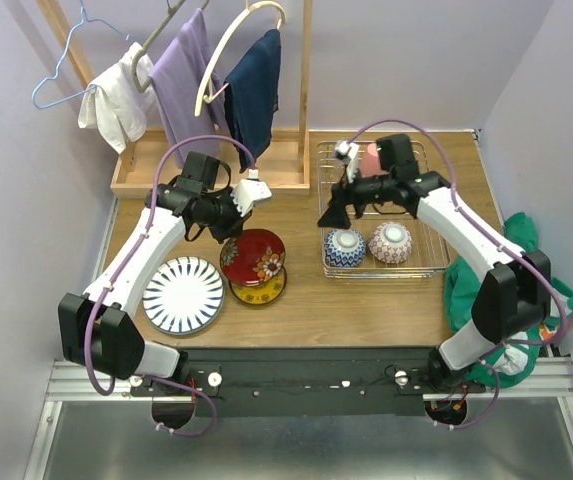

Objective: Load the mixed dishes into the dish rack

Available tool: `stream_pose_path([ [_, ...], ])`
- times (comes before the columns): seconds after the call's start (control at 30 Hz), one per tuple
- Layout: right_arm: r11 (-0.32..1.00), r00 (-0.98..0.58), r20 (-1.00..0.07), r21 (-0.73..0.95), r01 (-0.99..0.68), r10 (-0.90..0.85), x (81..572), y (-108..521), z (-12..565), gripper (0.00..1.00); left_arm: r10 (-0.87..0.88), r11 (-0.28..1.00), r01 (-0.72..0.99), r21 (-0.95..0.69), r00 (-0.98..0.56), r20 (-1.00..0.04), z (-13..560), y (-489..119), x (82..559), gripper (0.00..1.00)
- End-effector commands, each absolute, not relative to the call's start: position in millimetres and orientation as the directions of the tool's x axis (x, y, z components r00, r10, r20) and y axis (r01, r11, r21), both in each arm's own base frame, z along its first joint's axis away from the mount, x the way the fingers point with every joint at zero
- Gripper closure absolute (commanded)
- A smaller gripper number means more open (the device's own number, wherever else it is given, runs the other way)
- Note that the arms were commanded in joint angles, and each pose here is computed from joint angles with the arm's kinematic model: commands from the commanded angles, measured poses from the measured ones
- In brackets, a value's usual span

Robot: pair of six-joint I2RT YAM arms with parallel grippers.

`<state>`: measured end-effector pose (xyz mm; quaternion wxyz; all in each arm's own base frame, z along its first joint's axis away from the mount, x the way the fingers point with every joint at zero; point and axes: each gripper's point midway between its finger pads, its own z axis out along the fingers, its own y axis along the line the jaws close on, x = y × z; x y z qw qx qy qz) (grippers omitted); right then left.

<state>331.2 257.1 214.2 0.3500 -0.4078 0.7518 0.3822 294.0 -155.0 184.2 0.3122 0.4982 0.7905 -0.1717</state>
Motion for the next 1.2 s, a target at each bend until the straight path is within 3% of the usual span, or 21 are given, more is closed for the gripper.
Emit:
stream_pose_path([
  [0.0, 0.17, -0.201, -0.916, 0.149, -0.974, -0.346, 307, 311, 219, 0.12, 0.628, 0.381, 0.924, 0.03, -0.235, -0.742, 220, -168, 280, 1.0],
  [0.37, 0.089, -0.158, -0.922, 0.135, -0.987, -0.352, 303, 359, 209, 0.11, 0.517, 0.343, 0.939, 0.008, -0.182, -0.836, 274, -188, 268, 1.0],
  [0.57, 0.092, -0.181, -0.922, 0.159, -0.983, -0.342, 307, 368, 208, 0.23, 0.489, 0.34, 0.94, 0.006, -0.171, -0.855, 282, -192, 270, 1.0],
  [0.67, 0.114, -0.201, -0.924, 0.172, -0.978, -0.327, 312, 371, 210, 0.4, 0.49, 0.345, 0.939, 0.006, -0.175, -0.854, 281, -193, 273, 1.0],
  [0.7, 0.119, -0.203, -0.925, 0.173, -0.978, -0.322, 313, 372, 211, 0.53, 0.489, 0.348, 0.938, 0.009, -0.173, -0.855, 281, -193, 274, 1.0],
  [0.77, 0.138, -0.212, -0.923, 0.175, -0.975, -0.321, 315, 371, 213, 0.66, 0.491, 0.356, 0.935, 0.007, -0.18, -0.853, 277, -192, 276, 1.0],
  [0.8, 0.145, -0.212, -0.923, 0.173, -0.974, -0.321, 316, 370, 214, 0.79, 0.486, 0.367, 0.93, 0.012, -0.18, -0.855, 278, -193, 279, 1.0],
  [0.87, 0.173, -0.205, -0.923, 0.155, -0.973, -0.324, 317, 366, 218, 0.95, 0.476, 0.397, 0.918, 0.008, -0.199, -0.856, 275, -192, 285, 1.0],
  [0.93, 0.234, -0.215, -0.918, 0.141, -0.962, -0.333, 323, 359, 218, 0.99, 0.43, 0.543, 0.839, 0.02, -0.258, -0.865, 281, -184, 311, 0.69],
  [1.0, 0.276, -0.204, -0.919, 0.11, -0.955, -0.339, 323, 351, 229, 0.99, 0.406, 0.612, 0.789, 0.055, -0.253, -0.878, 294, -179, 329, 0.54],
  [1.13, 0.454, -0.212, -0.923, 0.046, -0.89, -0.322, 336, 321, 256, 1.0, 0.329, 0.653, 0.752, 0.09, -0.175, -0.928, 345, -185, 352, 0.48],
  [1.17, 0.563, -0.25, -0.918, 0.037, -0.826, -0.307, 348, 306, 259, 0.99, 0.306, 0.663, 0.742, 0.098, -0.149, -0.94, 362, -187, 358, 0.48],
])
